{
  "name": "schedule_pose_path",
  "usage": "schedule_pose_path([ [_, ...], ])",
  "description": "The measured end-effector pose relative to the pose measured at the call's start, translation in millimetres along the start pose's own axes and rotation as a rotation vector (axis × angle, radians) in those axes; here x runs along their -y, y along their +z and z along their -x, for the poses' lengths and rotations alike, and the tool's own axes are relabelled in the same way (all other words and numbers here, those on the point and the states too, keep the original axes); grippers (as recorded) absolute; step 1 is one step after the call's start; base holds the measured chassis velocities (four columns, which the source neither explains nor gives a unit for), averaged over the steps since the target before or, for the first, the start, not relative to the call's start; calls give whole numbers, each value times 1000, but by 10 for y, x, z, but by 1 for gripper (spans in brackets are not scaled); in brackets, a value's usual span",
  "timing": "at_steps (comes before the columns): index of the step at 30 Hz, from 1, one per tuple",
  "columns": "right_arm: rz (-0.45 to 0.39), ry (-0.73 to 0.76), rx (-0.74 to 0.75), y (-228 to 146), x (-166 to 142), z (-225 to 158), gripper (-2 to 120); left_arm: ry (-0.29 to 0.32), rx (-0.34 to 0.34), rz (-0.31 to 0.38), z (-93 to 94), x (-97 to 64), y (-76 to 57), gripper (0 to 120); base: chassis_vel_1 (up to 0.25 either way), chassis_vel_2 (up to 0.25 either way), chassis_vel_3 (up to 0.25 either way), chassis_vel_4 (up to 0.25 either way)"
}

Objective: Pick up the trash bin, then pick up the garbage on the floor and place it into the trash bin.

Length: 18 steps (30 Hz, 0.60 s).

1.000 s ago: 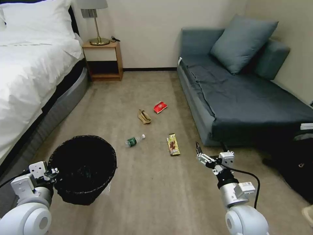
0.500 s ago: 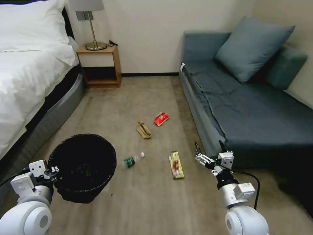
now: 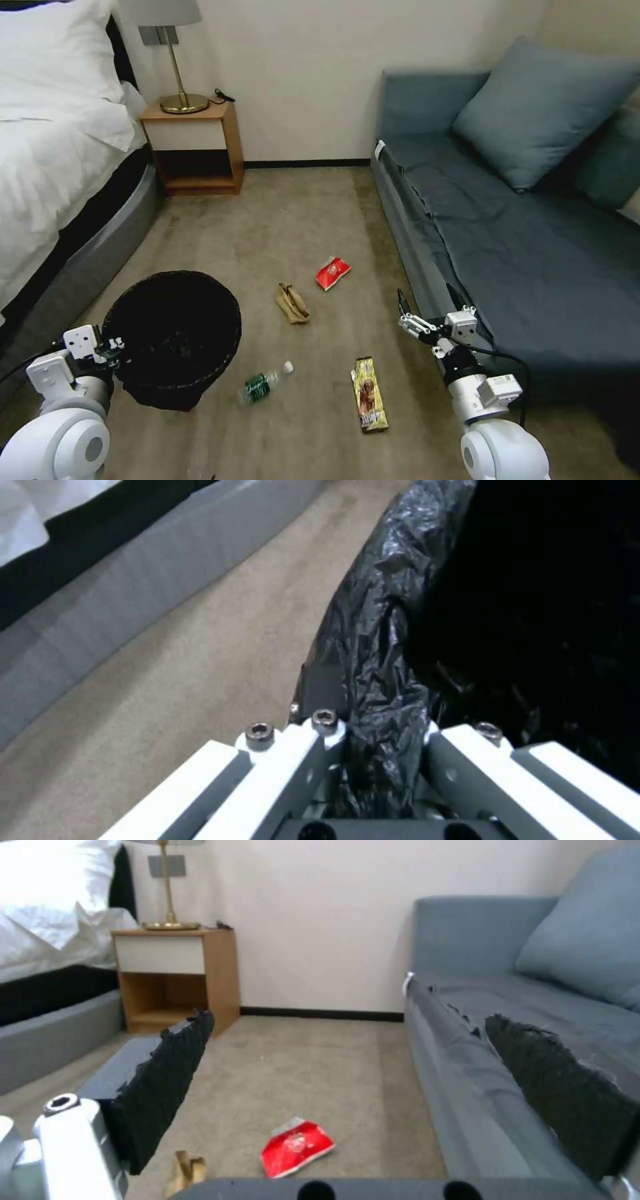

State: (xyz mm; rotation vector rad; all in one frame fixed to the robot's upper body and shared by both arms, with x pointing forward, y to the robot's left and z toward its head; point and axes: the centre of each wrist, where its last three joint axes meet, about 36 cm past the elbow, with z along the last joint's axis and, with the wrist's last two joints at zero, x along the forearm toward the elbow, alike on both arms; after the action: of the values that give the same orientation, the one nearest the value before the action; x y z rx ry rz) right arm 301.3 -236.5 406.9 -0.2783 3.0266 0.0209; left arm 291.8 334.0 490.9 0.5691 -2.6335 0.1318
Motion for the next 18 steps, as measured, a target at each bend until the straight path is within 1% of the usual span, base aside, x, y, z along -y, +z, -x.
schedule_pose_path([
  [3, 34, -18, -38, 0, -68, 30, 100, -10, 8, -3, 22, -19, -28, 2, 56, -39, -61, 59],
  [4, 34, -18, -38, 0, -68, 30, 100, -10, 8, -3, 22, -19, -28, 2, 63, -35, -59, 66],
  [7, 133, -24, -132, -27, -162, 121, 100, -25, 19, -9, 53, -56, -60, 2, 20, -12, -9, 15],
  [8, 195, -33, -189, -13, -197, 176, 100, -31, 21, -12, 66, -72, -66, 2, 0, 0, 0, 0],
  [9, 195, -33, -189, -13, -197, 176, 100, -31, 21, -12, 66, -72, -66, 2, 0, 0, 0, 0],
  [11, 270, -41, -314, 67, -234, 287, 100, -39, 19, -16, 95, -94, -64, 2, 0, 0, 0, 0],
  [12, 293, -48, -374, 134, -242, 340, 100, -42, 18, -18, 109, -101, -57, 2, 0, 0, 0, 0],
  [13, 304, -50, -418, 201, -240, 372, 100, -44, 16, -20, 121, -106, -51, 2, 0, 0, 0, 0],
  [14, 304, -50, -418, 201, -240, 372, 100, -44, 16, -20, 121, -106, -51, 2, 0, 0, 0, 0],
  [18, 346, -72, -677, 687, -224, 680, 100, -64, 8, -22, 186, -117, 25, 2, 0, 0, 0, 0],
])
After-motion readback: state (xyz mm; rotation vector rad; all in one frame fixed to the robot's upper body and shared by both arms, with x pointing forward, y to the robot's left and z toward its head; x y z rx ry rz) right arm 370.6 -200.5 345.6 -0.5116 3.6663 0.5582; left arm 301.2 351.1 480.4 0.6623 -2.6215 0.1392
